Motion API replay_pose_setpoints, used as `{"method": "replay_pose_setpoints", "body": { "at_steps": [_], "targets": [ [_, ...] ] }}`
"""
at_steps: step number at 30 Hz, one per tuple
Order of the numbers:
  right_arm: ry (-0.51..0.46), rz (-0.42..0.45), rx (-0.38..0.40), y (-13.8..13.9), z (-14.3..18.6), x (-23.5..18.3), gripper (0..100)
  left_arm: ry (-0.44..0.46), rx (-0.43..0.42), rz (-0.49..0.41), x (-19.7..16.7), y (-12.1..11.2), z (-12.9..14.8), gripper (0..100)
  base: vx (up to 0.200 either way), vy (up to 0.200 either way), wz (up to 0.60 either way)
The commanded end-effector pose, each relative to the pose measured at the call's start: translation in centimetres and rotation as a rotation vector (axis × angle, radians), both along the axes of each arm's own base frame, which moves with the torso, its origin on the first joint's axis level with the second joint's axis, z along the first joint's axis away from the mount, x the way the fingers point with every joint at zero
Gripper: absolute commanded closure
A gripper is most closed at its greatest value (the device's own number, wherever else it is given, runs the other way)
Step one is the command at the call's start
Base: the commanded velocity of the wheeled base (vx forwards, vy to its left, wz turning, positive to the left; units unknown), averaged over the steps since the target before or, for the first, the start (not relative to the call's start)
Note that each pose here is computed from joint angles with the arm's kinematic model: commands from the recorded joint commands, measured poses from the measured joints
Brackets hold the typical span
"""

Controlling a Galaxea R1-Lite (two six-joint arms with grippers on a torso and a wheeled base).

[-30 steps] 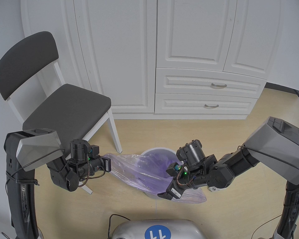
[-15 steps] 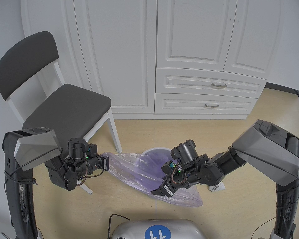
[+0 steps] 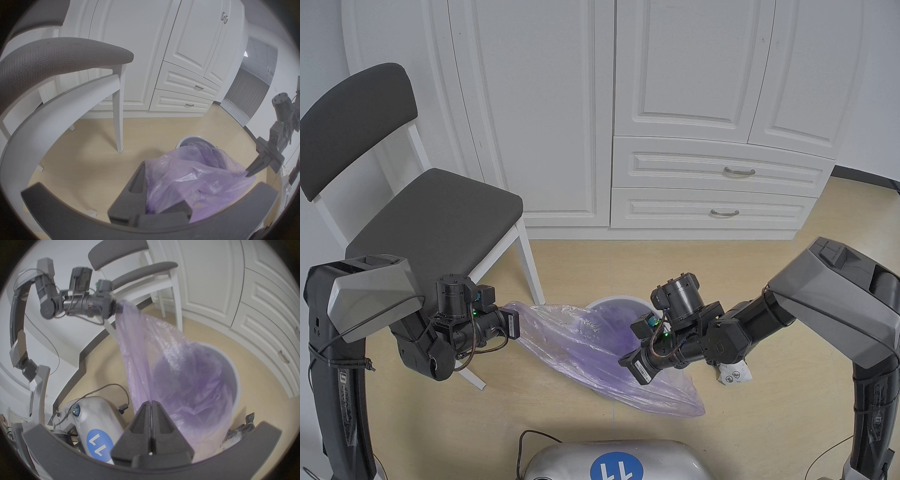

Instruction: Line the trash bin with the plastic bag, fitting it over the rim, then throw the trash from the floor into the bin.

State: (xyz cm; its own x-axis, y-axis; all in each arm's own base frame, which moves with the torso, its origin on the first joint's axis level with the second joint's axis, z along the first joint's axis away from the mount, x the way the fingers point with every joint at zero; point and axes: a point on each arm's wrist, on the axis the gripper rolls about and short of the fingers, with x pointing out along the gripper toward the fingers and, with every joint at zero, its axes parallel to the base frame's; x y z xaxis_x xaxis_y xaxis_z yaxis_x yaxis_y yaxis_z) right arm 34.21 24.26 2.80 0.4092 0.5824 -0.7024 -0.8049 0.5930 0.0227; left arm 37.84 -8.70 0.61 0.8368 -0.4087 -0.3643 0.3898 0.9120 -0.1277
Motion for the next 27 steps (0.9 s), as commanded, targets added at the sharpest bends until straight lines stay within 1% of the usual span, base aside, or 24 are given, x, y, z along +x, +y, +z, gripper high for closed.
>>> {"method": "replay_pose_setpoints", "body": {
  "at_steps": [1, 4, 7, 10, 11, 16, 18, 20, 21, 22, 24, 25, 26, 27],
  "targets": [
    [-0.032, -0.024, 0.018, -0.6, 1.0, 1.0, 100, -0.018, -0.01, 0.001, 0.6, -0.1, 0.2, 100, 0.0, 0.0, 0.0],
    [-0.048, -0.046, 0.023, -1.1, 1.1, 1.8, 100, -0.023, -0.04, 0.006, 1.3, -0.6, 0.4, 100, 0.0, 0.0, 0.0],
    [-0.07, -0.077, 0.041, -1.9, 1.7, 3.0, 100, -0.033, -0.05, 0.0, 1.6, -0.9, 0.6, 100, 0.0, 0.0, 0.0],
    [-0.075, -0.092, 0.033, -2.3, 1.2, 3.8, 100, -0.043, -0.056, -0.011, 2.3, -1.6, 0.7, 100, 0.0, 0.0, 0.0],
    [-0.089, -0.112, 0.036, -2.5, 0.5, 4.9, 100, -0.035, -0.061, -0.028, 2.8, -2.9, 0.5, 100, 0.0, 0.0, 0.0],
    [-0.141, -0.167, 0.079, -3.4, -0.2, 7.6, 100, 0.015, -0.064, -0.044, 4.0, -4.2, 1.2, 100, 0.0, 0.0, 0.0],
    [-0.151, -0.186, 0.084, -3.7, -0.6, 8.2, 100, 0.032, -0.061, -0.036, 4.5, -4.4, 1.5, 100, 0.0, 0.0, 0.0],
    [-0.168, -0.222, 0.08, -4.1, -1.2, 9.1, 100, 0.071, -0.057, -0.023, 4.6, -4.9, 1.7, 100, 0.0, 0.0, 0.0],
    [-0.171, -0.225, 0.08, -4.1, -1.2, 9.2, 100, 0.073, -0.057, -0.022, 4.6, -5.0, 1.7, 100, 0.0, 0.0, 0.0],
    [-0.191, -0.269, 0.086, -4.1, -1.5, 9.7, 100, 0.093, -0.06, 0.008, 4.6, -5.5, 1.9, 100, 0.0, 0.0, 0.0],
    [-0.205, -0.317, 0.109, -4.1, -1.9, 10.2, 100, 0.117, -0.054, 0.049, 4.3, -5.9, 2.1, 100, 0.0, 0.0, 0.0],
    [-0.209, -0.324, 0.116, -4.1, -1.8, 10.3, 100, 0.122, -0.051, 0.054, 4.3, -6.0, 2.0, 100, 0.0, 0.0, 0.0],
    [-0.225, -0.354, 0.146, -4.3, -1.9, 10.8, 100, 0.152, -0.029, 0.077, 4.1, -6.1, 1.8, 100, 0.0, 0.0, 0.0],
    [-0.231, -0.365, 0.159, -4.4, -1.8, 11.0, 100, 0.167, -0.017, 0.09, 4.0, -6.1, 1.8, 100, 0.0, 0.0, 0.0]
  ]
}}
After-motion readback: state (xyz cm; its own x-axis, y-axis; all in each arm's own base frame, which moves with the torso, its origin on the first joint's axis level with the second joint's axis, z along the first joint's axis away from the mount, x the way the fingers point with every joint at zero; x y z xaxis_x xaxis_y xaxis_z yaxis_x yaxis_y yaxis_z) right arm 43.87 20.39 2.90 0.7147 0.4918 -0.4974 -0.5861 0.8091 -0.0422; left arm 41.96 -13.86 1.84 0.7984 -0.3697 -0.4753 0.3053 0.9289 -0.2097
